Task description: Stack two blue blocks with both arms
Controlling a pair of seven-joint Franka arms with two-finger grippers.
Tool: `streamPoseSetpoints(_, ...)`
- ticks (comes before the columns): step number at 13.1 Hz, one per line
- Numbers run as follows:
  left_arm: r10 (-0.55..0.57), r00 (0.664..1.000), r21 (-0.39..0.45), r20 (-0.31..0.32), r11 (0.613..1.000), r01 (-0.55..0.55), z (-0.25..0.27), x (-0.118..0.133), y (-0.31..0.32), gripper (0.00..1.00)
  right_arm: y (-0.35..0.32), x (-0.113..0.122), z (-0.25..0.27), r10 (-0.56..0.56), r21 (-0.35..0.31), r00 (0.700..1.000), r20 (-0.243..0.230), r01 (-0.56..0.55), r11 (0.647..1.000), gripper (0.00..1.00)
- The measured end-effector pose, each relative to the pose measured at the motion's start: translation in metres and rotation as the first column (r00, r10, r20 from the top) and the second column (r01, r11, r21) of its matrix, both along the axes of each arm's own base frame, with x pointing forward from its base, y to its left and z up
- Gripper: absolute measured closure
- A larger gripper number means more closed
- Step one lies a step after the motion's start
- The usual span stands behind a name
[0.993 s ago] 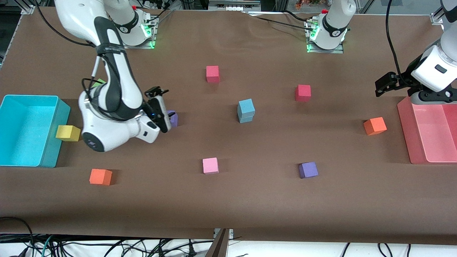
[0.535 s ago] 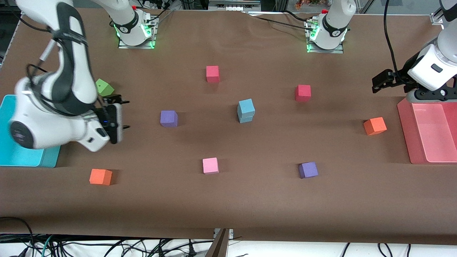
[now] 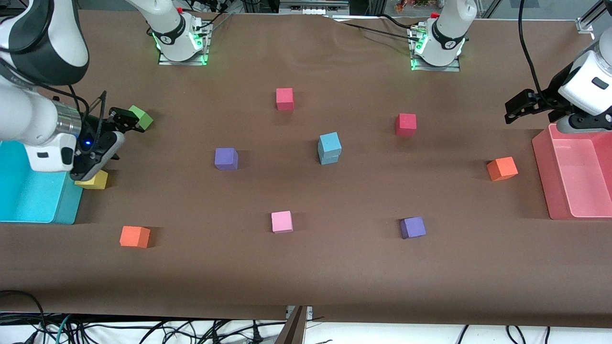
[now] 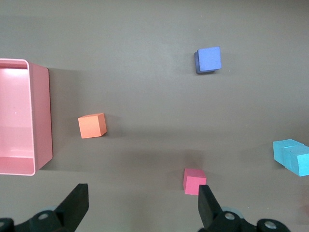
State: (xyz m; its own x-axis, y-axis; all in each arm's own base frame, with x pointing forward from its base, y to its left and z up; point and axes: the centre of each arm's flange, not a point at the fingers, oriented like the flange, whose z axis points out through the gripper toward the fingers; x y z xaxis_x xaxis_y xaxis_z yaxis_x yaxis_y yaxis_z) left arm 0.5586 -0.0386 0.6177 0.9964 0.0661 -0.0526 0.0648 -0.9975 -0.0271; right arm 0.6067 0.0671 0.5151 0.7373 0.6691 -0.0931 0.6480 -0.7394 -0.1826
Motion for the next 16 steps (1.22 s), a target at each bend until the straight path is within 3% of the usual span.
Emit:
streamPoseSetpoints(3, 0.003, 1.000, 0.000, 0.005, 1.000, -0.003, 0.002, 0.000, 0.002, 0.00, -0.026, -0.004, 0.012, -0.037, -0.092, 0.998, 0.059, 0.043, 0.995, 0.00)
streamPoseSetpoints(5, 0.007, 1.000, 0.000, 0.009, 1.000, -0.007, 0.004, 0.001, 0.004, 0.00, -0.047, 0.001, 0.028, -0.072, -0.100, 0.987, 0.141, 0.086, 0.991, 0.00)
streamPoseSetpoints(7, 0.013, 1.000, 0.000, 0.008, 1.000, -0.013, 0.003, 0.002, 0.007, 0.00, -0.068, -0.002, 0.040, -0.163, -0.097, 0.972, 0.172, 0.181, 0.979, 0.00)
streamPoseSetpoints(10, 0.014, 1.000, 0.000, 0.006, 1.000, -0.014, 0.002, 0.003, 0.009, 0.00, -0.088, -0.018, 0.059, -0.425, -0.093, 0.884, 0.194, 0.447, 0.889, 0.00)
streamPoseSetpoints(12, 0.008, 1.000, 0.000, 0.007, 1.000, -0.008, 0.002, 0.003, 0.010, 0.00, -0.095, -0.034, 0.065, -0.507, -0.102, 0.844, 0.177, 0.528, 0.843, 0.00)
streamPoseSetpoints(14, -0.007, 1.000, -0.003, 0.007, 1.000, 0.007, 0.003, 0.003, 0.015, 0.00, -0.104, -0.047, 0.074, -0.610, -0.119, 0.776, 0.159, 0.629, 0.769, 0.00)
streamPoseSetpoints(16, -0.046, 0.999, -0.008, 0.006, 0.999, 0.046, 0.003, 0.004, 0.021, 0.00, -0.114, -0.057, 0.077, -0.669, -0.142, 0.731, 0.135, 0.683, 0.717, 0.00)
